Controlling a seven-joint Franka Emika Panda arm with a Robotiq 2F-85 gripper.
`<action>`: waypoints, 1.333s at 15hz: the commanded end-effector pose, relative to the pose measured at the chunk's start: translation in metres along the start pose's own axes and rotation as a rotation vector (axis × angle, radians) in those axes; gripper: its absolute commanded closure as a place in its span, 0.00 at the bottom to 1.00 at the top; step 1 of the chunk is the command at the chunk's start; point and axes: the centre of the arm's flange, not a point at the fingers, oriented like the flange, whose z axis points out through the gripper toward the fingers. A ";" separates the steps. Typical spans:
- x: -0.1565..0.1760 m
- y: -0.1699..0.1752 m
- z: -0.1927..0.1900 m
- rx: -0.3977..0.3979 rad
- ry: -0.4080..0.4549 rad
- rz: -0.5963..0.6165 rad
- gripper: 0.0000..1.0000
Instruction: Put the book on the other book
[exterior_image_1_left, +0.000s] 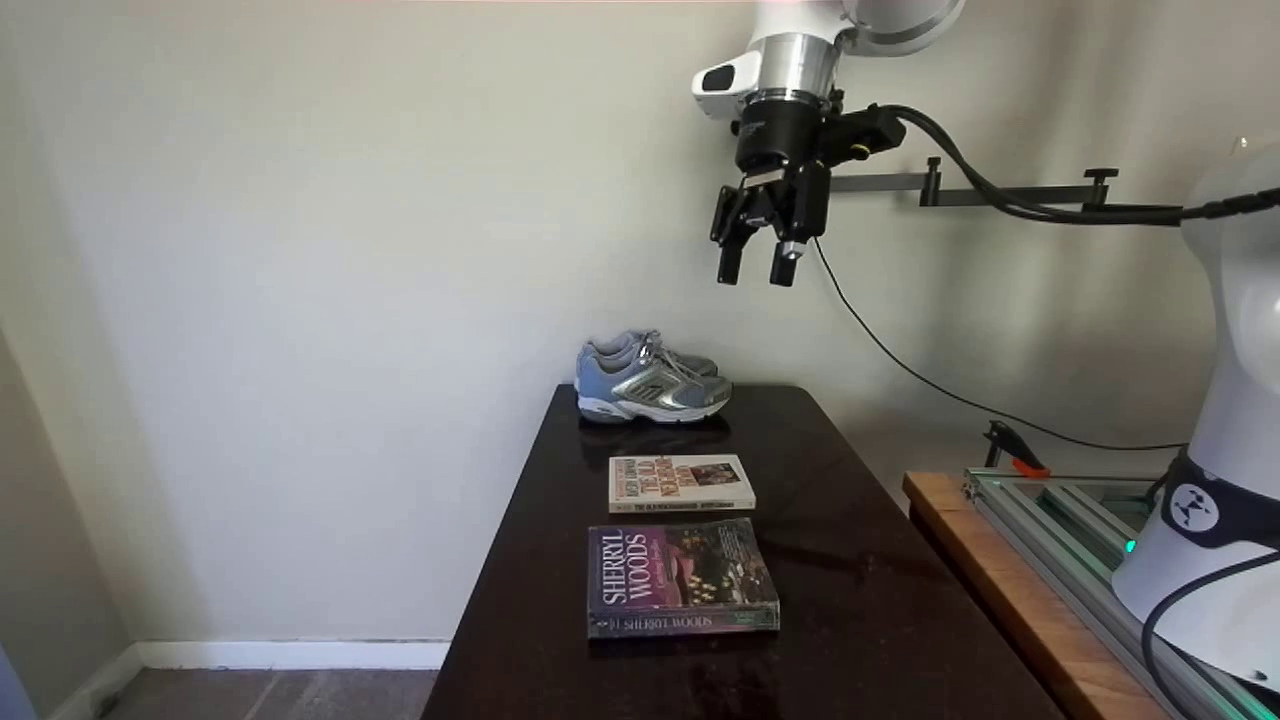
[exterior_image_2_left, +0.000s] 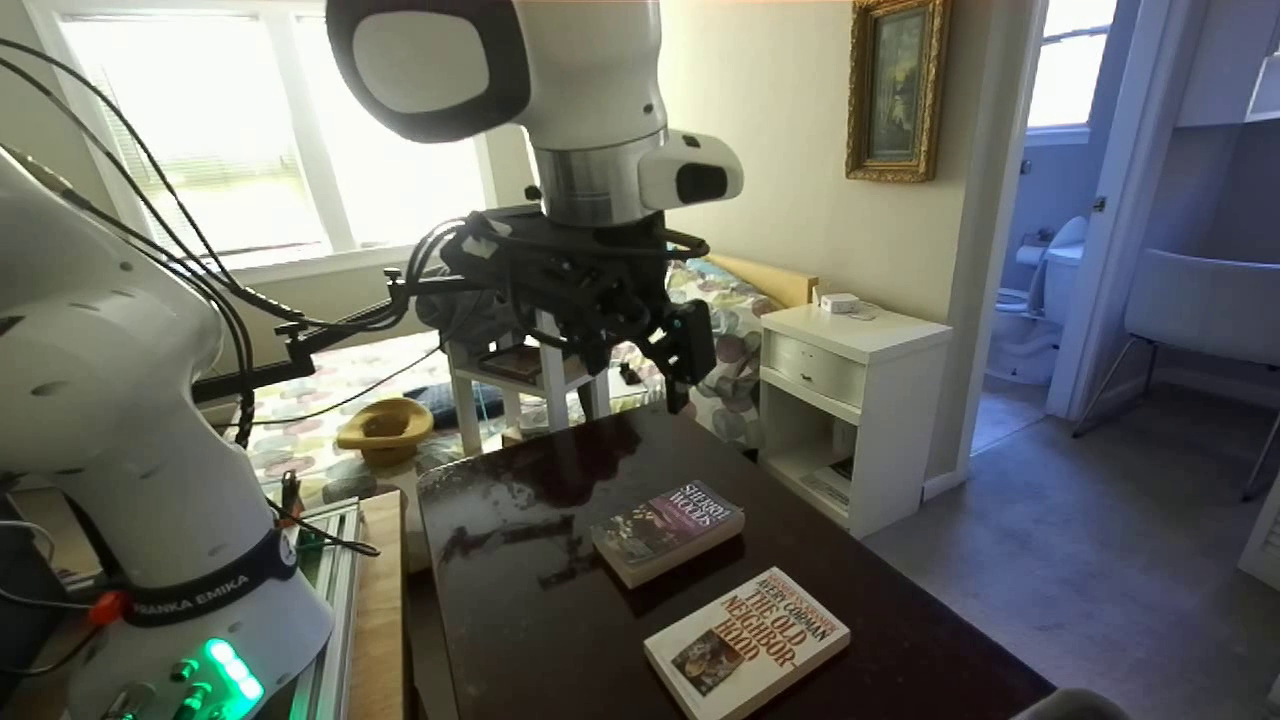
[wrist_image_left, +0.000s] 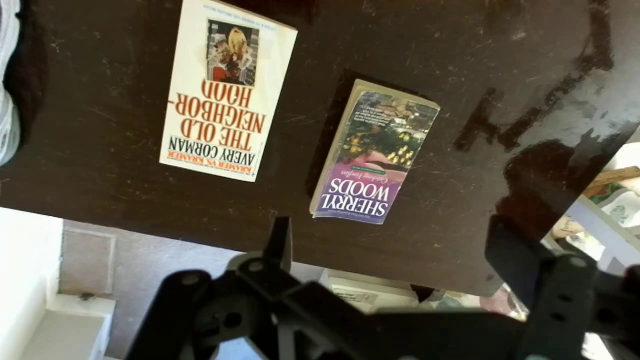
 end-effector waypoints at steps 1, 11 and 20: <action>0.010 -0.004 0.023 -0.071 0.004 0.101 0.00; 0.014 0.007 0.091 -0.113 -0.091 0.165 0.00; 0.009 0.016 0.112 -0.123 -0.089 0.177 0.00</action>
